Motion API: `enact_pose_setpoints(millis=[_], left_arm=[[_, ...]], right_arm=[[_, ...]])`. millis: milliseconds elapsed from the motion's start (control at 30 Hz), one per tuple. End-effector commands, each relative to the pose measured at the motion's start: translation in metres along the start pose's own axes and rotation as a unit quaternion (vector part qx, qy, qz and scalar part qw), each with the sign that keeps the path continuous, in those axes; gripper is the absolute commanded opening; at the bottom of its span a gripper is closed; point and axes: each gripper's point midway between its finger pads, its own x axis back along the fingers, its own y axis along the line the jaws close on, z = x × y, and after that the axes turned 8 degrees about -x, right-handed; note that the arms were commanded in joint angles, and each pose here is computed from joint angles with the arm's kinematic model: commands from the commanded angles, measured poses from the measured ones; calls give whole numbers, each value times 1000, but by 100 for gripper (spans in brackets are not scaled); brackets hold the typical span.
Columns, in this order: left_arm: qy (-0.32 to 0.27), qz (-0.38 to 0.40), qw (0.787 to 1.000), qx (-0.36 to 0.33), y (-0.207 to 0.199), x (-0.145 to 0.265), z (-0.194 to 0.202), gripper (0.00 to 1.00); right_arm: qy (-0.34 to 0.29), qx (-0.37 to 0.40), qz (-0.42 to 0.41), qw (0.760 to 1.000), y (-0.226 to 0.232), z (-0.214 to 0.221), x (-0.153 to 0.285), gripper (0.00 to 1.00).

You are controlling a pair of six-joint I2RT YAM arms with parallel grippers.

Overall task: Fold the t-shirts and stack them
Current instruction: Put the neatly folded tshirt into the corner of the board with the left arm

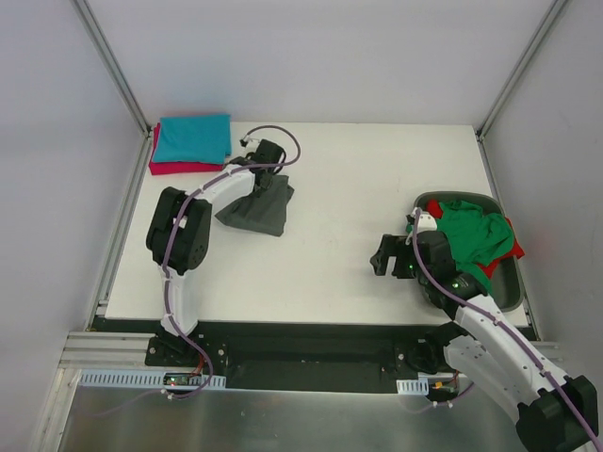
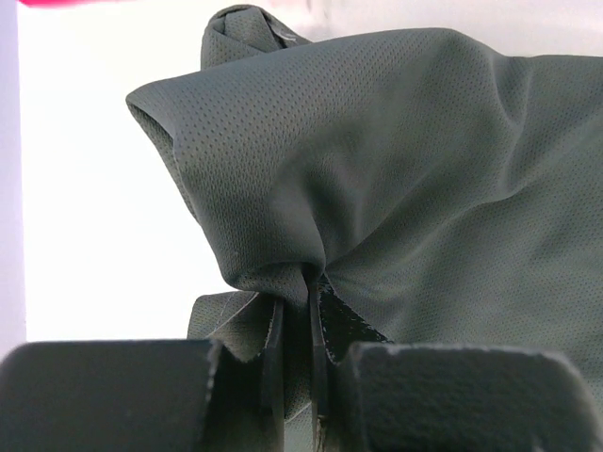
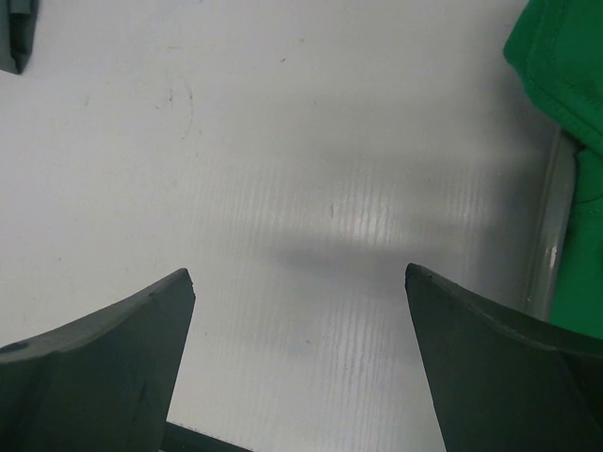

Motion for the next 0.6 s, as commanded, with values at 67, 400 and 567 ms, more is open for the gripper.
enact_pose_setpoints(millis=[67,400,567], left_arm=[[-92,6,995,-41,34,-20,-81,0],[-156,-32,984,-74,90,-28,-152,0],[-169,-70,980,-79,117,-29,-176,0]], right_arm=[[-37,14,28,999,-13,-12,0,96],[-43,20,49,998,-22,-14,-5,96],[-50,21,43,998,-21,-16,-7,96]])
